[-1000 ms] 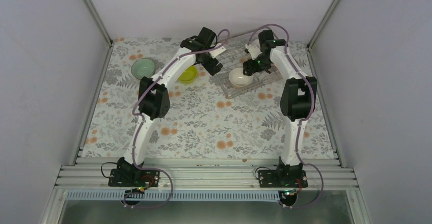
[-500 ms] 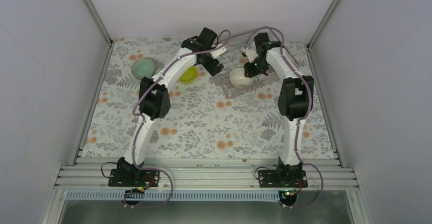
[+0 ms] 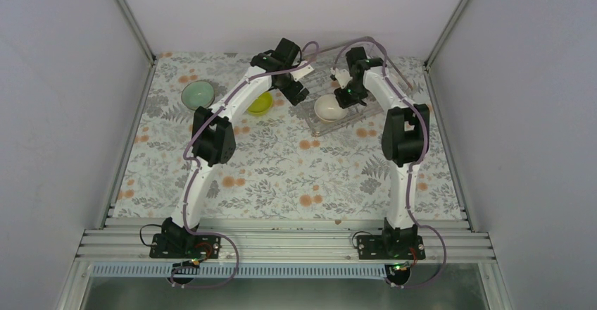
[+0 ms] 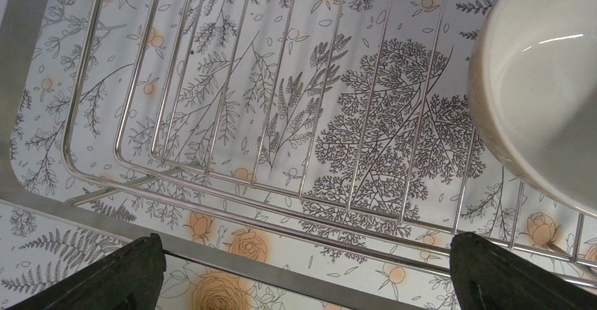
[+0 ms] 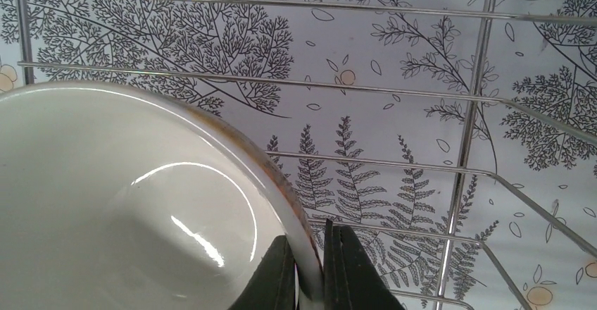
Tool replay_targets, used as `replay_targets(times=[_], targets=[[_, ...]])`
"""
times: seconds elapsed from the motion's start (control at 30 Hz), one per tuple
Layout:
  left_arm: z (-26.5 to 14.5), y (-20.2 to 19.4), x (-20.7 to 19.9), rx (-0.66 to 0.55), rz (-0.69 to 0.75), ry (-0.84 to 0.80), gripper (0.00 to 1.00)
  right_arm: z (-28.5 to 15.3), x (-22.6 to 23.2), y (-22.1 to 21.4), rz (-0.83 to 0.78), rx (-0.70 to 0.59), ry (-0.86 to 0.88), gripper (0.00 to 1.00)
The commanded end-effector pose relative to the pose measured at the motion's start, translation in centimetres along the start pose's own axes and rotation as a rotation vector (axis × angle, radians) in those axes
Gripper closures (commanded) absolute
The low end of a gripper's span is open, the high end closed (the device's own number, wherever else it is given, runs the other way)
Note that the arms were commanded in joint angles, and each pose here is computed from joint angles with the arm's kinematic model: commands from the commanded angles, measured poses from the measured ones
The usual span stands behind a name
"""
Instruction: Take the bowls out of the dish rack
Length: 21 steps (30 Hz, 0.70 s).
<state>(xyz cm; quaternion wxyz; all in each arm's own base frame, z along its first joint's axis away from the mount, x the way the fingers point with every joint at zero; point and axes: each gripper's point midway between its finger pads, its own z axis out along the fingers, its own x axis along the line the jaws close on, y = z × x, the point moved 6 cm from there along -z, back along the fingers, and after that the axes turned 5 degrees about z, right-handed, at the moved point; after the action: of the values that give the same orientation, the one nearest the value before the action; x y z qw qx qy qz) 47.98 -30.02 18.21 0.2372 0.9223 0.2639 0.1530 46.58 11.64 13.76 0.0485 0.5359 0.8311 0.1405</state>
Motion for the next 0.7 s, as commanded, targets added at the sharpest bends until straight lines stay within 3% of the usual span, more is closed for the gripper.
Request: replay_targets(times=[0.0,0.37,0.67], targets=[[-1.7,1.6,-1.7,-0.045,0.044,-0.036,0.0,-0.8,0.4,0.4,-0.01,-0.028,-0.02,0.96],[-12.0,4.1,-1.6,-0.216,0.09,0.041,0.0,-12.2,1.6,4.8,-0.035,-0.33,-0.026,0.96],[-19.9,0.8,0.7,-0.223,0.061,0.171,0.0,-20.9,5.0,6.4,-0.115,-0.574,0.04,0.97]])
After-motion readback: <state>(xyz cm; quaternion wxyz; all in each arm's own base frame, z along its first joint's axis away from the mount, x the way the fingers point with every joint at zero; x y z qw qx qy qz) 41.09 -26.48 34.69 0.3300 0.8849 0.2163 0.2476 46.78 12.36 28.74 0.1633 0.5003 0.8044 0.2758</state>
